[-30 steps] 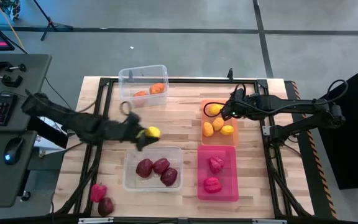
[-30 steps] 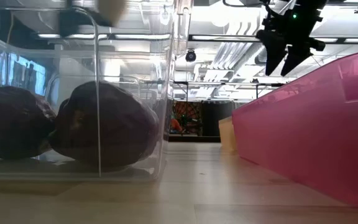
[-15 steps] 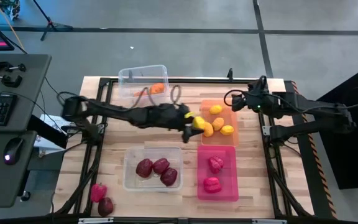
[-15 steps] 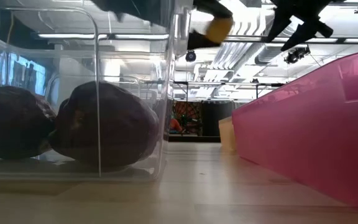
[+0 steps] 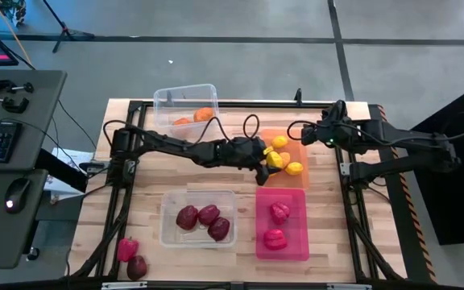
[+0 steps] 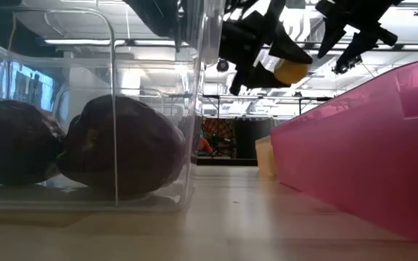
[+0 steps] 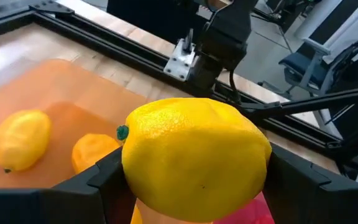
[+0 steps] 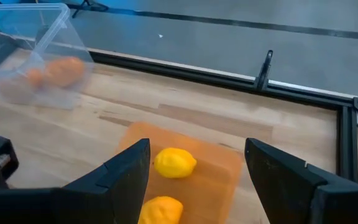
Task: Sort produce into baskets
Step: Put the yellow lemon into the orange bin, then put the red bell pepper into the pink bin
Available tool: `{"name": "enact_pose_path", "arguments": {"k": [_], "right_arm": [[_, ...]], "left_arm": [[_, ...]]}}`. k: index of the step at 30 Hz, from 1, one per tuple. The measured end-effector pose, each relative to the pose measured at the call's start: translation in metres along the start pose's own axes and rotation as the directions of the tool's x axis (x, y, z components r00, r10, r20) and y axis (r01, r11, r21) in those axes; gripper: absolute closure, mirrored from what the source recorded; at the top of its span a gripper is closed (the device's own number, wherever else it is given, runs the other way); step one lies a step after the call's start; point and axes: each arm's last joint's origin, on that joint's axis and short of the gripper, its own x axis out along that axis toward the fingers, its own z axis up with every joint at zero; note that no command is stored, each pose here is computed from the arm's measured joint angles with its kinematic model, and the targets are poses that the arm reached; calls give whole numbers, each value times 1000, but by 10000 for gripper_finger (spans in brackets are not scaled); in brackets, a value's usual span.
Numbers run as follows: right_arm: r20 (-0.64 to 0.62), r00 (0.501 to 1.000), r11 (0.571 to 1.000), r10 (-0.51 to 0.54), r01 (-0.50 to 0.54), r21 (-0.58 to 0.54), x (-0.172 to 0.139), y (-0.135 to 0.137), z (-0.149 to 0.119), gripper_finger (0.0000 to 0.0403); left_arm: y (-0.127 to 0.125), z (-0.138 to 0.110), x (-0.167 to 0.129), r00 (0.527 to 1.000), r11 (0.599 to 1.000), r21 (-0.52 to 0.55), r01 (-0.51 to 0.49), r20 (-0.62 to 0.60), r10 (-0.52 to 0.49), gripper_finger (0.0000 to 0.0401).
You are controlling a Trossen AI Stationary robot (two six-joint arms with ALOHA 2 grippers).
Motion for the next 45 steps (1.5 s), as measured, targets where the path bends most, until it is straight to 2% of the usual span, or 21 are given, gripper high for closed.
{"name": "enact_pose_path", "arguments": {"k": [7, 13, 20, 26, 30, 33, 36, 40, 45], "right_arm": [[6, 1000, 1000, -24, 24, 6, 4, 3, -1, 151], [-7, 999, 999, -48, 48, -17, 12, 10, -3, 151], [-20, 998, 998, -59, 58, -33, 16, 14, -5, 151], [15, 1000, 1000, -11, 11, 15, 1, 1, 0, 151], [47, 999, 998, 18, -21, 51, -11, -11, 4, 151], [58, 998, 997, 31, -35, 64, -16, -17, 5, 151], [60, 998, 998, 26, -30, 62, -18, -19, 5, 151], [57, 998, 999, -1, -2, 44, -16, -20, 3, 151], [44, 999, 999, -26, 25, 20, -15, -21, 2, 151]], "left_arm": [[13, -3, 6, 1000, 996, -87, 18, -23, -21, 137], [17, 10, 6, 999, 995, -92, 40, -17, -42, 85], [6, 34, 3, 996, 999, 25, 40, -78, -38, 14], [-1, 52, -6, 988, 998, 63, 18, -156, -8, 5], [-4, 62, -30, 966, 998, 63, -18, -256, 33, 6], [-10, 56, -52, 912, 994, 96, -50, -400, 85, 6], [-28, 44, -75, 841, 985, 154, -83, -519, 152, 6], [-66, 31, -107, 802, 954, 281, -101, -545, 246, 6], [-110, 6, -158, 787, 910, 395, -127, -518, 335, 6]]}}
